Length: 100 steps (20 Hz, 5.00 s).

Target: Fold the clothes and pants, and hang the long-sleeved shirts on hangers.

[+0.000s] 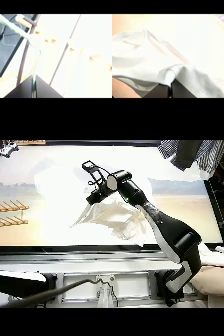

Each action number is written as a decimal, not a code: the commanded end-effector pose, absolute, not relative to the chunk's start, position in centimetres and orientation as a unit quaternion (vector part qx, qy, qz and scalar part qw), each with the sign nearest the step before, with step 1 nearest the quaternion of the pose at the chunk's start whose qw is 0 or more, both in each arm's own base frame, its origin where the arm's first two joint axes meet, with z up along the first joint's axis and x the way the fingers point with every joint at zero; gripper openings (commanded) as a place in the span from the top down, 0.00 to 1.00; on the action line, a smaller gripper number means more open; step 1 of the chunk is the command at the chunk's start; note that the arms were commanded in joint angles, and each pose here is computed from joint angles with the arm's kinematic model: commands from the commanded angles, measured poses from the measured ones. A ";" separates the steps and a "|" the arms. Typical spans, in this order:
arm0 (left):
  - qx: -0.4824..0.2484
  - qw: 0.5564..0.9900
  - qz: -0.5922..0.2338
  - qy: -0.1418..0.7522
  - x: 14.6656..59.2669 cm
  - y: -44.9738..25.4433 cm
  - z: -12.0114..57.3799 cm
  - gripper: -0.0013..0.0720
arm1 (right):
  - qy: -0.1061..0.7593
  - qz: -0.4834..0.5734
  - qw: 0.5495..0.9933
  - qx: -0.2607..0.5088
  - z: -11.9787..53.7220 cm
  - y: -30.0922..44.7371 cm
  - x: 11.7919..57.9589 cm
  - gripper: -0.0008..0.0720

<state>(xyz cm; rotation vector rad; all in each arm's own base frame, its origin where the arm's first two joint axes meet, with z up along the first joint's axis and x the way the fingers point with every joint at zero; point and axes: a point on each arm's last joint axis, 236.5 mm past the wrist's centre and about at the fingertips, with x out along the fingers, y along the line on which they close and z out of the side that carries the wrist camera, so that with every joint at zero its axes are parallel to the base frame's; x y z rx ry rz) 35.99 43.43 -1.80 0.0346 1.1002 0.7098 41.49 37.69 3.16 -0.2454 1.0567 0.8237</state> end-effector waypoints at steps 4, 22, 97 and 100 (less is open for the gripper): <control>-0.034 0.801 0.328 0.500 36.1 42.8 -2.4 0.96 | 0.490 0.381 0.776 -0.115 3.1 37.7 41.4 0.96; -0.090 0.783 0.316 0.528 34.2 40.3 -1.9 0.96 | 0.488 0.374 0.779 -0.122 2.6 37.4 41.9 0.96; 0.066 0.898 -0.255 0.353 14.0 -9.8 21.5 0.97 | 0.425 0.360 0.823 -0.114 8.2 36.8 43.4 0.96; 0.089 0.897 -0.293 0.319 14.1 -11.1 22.5 0.97 | 0.439 0.361 0.814 -0.119 8.2 36.3 42.5 0.96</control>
